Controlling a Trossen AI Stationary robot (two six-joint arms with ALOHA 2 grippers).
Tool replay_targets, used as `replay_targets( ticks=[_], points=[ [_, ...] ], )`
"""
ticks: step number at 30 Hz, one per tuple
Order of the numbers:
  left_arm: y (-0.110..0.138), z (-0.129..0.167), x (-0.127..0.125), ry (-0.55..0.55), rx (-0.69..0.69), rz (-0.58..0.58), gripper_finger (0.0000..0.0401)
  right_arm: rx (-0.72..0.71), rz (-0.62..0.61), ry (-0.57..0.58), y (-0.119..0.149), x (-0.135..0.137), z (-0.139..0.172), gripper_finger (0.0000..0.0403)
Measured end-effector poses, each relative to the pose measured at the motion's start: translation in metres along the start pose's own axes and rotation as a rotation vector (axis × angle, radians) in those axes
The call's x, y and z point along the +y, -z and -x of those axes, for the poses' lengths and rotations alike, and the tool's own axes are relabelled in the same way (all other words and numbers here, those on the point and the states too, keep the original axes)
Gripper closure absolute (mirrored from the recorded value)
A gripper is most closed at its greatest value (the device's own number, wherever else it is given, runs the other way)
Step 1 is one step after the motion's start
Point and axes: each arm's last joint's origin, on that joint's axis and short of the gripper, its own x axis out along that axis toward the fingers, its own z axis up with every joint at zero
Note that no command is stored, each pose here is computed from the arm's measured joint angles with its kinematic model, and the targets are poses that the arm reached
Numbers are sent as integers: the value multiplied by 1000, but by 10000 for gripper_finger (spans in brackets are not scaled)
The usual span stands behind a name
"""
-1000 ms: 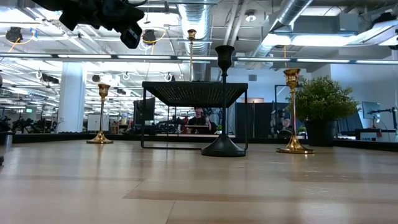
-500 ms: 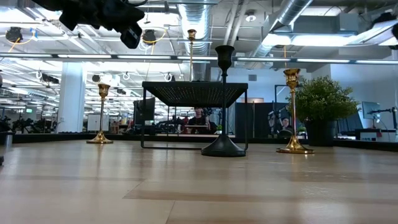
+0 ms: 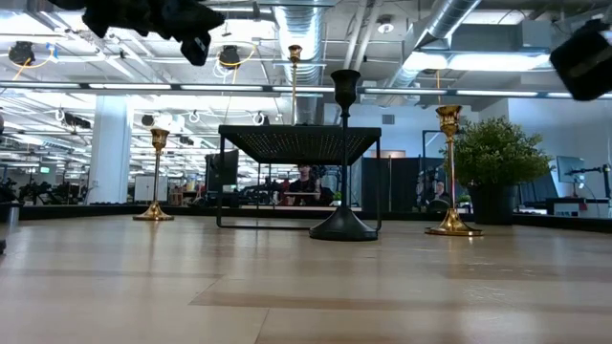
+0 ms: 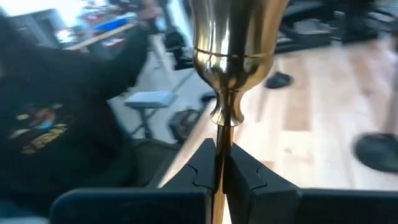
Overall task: Pick & Place candle stick holders
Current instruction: Put the large gold candle holder on the shelf
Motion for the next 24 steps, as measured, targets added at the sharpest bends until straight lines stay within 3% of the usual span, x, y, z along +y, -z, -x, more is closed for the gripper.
replay_targets(
  ticks=[9,15,24],
  points=[
    [-11,20,-16,-6,-69,-56,396,-31,-54,142,-39,-3,-7,399],
    [-9,19,-15,-3,-55,21,396,-37,-57,203,-73,1,-11,401],
    [-2,10,-9,0,-1,73,396,34,-44,410,-122,-11,-28,401]
  ],
)
